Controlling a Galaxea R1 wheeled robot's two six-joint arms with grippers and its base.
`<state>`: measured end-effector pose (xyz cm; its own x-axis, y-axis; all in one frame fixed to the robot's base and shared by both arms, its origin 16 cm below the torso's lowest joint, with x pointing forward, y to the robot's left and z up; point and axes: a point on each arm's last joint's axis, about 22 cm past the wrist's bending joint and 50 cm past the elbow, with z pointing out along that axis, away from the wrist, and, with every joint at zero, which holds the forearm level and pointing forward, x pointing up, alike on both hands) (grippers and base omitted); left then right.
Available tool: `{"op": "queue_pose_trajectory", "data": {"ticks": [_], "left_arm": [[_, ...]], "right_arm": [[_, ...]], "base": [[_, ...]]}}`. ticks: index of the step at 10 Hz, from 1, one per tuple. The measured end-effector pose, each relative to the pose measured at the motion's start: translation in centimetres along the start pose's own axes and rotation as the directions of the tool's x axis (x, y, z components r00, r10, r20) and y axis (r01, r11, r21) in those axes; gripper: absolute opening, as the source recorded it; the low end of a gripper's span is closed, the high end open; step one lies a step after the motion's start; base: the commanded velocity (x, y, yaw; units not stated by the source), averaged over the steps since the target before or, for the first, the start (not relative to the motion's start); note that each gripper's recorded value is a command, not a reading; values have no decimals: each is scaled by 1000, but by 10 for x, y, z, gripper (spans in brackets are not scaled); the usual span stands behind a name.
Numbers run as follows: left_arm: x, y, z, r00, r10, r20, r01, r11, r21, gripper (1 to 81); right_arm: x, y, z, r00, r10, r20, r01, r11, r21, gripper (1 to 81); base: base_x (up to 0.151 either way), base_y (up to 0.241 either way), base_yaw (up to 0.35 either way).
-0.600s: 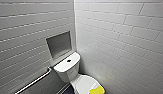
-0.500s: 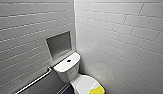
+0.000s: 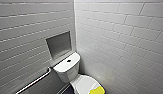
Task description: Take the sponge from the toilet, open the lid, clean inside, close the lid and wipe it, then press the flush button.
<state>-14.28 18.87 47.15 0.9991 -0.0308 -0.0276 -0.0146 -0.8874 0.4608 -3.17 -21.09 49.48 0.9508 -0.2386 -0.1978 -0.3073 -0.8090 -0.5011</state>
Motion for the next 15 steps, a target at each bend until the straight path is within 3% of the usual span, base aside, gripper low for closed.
{"op": "queue_pose_trajectory", "data": {"ticks": [3,5,8,11,13,15], "left_arm": [[11,-3,4,999,-13,30,12,1000,11,811],[7,-3,8,998,-23,63,22,999,24,811],[27,-6,21,999,-12,49,10,999,44,811],[57,-10,33,1000,5,16,-5,999,44,811],[74,-7,44,1000,12,-5,-12,999,35,811],[80,-9,50,1000,14,-9,-13,999,35,811]], "right_arm": [[57,-9,-27,999,48,-16,-47,998,35,811],[113,-17,-34,997,60,-56,-57,997,52,811],[196,-52,-32,990,33,-134,-20,995,102,811],[285,-88,-34,976,1,-220,29,990,137,811],[321,-107,-24,970,-11,-242,47,989,144,811],[339,-103,-16,968,-19,-252,51,991,125,811]], "base": [[0,0,0],[0,0,0],[0,0,0],[0,0,0],[0,0,0],[0,0,0]]}}
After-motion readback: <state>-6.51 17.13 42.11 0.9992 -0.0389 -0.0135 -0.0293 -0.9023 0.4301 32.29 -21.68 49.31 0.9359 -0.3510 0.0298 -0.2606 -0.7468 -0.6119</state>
